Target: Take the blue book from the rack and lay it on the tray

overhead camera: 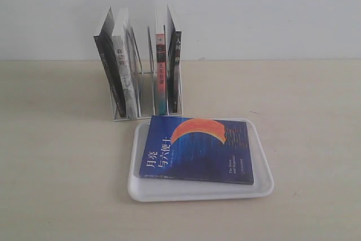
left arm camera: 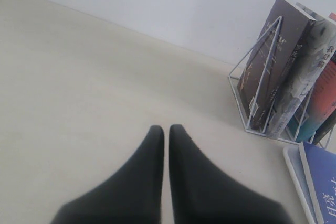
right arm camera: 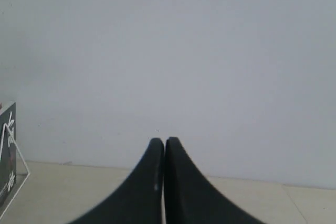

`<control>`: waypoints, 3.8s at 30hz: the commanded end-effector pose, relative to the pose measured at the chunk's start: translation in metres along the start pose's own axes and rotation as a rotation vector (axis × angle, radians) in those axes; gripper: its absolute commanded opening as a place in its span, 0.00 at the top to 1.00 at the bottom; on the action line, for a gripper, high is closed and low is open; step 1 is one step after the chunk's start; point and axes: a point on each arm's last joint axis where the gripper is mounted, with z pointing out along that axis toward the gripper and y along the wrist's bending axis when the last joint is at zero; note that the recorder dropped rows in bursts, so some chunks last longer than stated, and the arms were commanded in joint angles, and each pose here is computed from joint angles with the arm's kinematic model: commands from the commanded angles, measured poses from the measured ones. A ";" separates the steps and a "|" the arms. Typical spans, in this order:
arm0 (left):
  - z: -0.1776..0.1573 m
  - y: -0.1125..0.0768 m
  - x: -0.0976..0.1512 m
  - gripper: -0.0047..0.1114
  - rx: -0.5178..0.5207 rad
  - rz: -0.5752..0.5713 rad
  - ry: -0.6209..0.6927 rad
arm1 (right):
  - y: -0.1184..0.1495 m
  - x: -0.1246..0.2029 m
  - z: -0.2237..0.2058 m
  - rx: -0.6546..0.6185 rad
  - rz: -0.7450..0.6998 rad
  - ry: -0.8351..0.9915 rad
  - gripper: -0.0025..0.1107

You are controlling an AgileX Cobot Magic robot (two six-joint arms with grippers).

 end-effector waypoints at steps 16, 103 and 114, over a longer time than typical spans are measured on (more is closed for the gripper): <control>0.000 0.000 0.000 0.92 0.000 0.004 -0.006 | 0.016 0.011 -0.003 -0.177 -0.088 0.102 0.98; 0.000 0.000 0.000 0.92 0.003 0.004 -0.011 | 0.015 0.146 -0.041 -0.011 0.120 0.338 0.98; 0.000 0.000 0.000 0.92 0.004 0.004 -0.013 | 0.015 0.146 -0.041 -0.012 0.118 0.338 0.98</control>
